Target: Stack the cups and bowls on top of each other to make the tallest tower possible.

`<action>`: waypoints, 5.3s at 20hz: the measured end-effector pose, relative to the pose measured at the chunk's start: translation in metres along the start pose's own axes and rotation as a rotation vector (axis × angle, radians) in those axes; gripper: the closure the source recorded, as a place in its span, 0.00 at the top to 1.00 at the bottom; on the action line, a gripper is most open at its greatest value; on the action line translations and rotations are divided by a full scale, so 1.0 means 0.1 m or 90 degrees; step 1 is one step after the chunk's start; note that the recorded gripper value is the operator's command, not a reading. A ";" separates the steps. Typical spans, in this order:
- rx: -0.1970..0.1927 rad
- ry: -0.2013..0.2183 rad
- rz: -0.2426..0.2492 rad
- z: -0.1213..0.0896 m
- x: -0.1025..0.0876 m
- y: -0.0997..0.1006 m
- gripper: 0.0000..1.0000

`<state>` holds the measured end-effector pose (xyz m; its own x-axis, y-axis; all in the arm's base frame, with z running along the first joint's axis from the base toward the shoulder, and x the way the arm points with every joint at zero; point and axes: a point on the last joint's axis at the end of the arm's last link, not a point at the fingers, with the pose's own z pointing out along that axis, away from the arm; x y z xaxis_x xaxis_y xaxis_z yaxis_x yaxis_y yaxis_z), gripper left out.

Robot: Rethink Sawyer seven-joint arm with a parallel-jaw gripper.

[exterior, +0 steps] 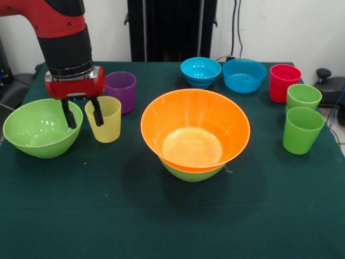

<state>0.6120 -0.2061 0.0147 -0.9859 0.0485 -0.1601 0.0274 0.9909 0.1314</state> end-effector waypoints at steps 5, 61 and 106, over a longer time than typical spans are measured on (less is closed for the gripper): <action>-0.004 0.001 0.004 0.04 0.00 0.00 1.00; 0.011 -0.002 -0.007 0.29 0.23 -0.23 0.00; 0.063 -0.038 -0.026 -0.05 0.04 -0.44 1.00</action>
<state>0.6060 -0.2497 0.0128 -0.9750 0.0118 -0.2220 0.0062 0.9996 0.0260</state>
